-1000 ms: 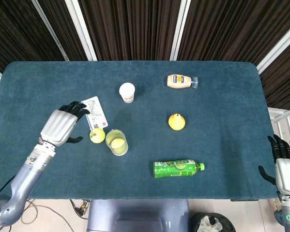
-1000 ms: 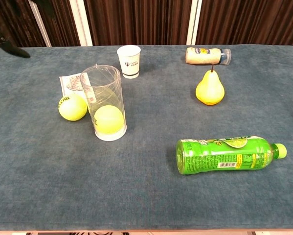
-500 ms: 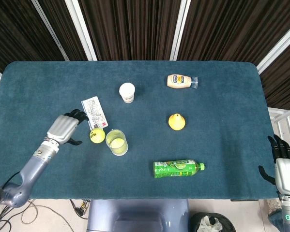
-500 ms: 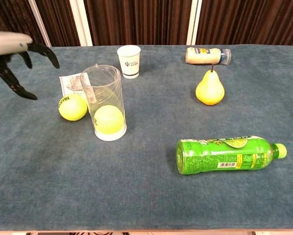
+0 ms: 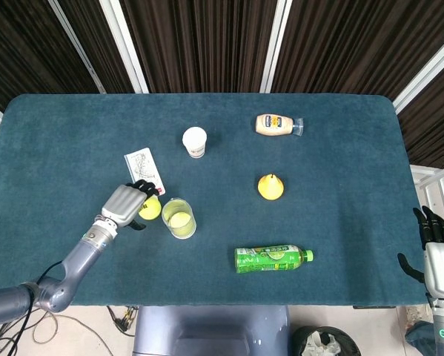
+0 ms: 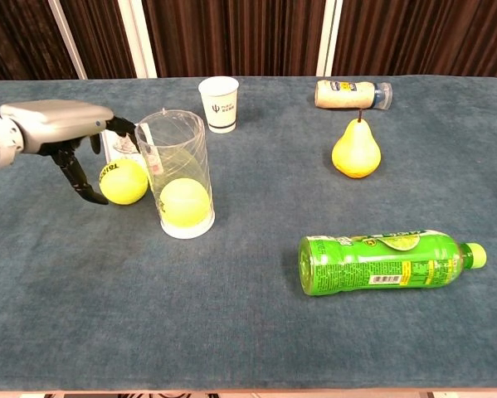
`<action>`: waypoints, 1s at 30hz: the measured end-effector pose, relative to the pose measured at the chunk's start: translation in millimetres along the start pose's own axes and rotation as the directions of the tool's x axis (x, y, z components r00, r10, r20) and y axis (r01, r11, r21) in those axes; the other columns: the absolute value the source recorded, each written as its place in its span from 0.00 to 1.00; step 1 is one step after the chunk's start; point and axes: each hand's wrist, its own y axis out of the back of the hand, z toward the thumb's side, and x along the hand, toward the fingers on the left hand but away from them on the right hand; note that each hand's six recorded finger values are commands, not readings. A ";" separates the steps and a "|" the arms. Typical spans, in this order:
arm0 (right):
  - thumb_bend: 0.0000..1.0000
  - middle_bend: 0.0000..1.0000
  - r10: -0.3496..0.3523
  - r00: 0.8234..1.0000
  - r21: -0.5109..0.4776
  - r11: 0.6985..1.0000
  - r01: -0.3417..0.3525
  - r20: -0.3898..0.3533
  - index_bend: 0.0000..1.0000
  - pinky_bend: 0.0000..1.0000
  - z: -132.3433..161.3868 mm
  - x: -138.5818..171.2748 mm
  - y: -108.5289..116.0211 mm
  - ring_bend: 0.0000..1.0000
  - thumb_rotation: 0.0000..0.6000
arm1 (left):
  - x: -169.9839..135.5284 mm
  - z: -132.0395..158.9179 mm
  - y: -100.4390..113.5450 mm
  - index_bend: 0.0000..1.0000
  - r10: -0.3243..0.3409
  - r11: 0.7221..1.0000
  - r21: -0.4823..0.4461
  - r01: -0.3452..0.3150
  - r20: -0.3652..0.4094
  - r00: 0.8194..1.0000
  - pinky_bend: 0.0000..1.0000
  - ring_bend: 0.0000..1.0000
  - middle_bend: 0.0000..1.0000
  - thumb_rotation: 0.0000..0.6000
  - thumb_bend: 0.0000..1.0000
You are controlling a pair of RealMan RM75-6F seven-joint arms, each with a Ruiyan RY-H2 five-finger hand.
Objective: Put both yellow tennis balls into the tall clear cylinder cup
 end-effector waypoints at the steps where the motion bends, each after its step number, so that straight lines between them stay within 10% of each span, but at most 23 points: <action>1: 0.34 0.08 0.000 1.000 0.000 1.000 0.000 0.001 0.08 0.04 -0.2 -0.1 0.0 0.11 1.00 | 1.4 2.0 -1.5 0.27 -0.001 1.000 0.010 0.001 0.002 1.000 0.36 0.17 0.20 1.00 0.05; 20: 0.34 0.08 -0.001 1.000 -0.008 1.000 0.001 0.003 0.08 0.04 -0.2 -0.7 0.5 0.11 1.00 | 10.3 14.9 -16.8 0.43 -0.023 0.985 0.171 0.028 -0.031 0.999 0.55 0.42 0.49 1.00 0.35; 30: 0.34 0.08 -0.016 1.000 -0.016 1.000 0.016 0.009 0.08 0.04 -1.1 -0.1 3.9 0.11 1.00 | 1.4 17.6 24.5 0.46 0.086 0.986 0.143 -0.081 -0.029 0.996 0.57 0.44 0.51 1.00 0.40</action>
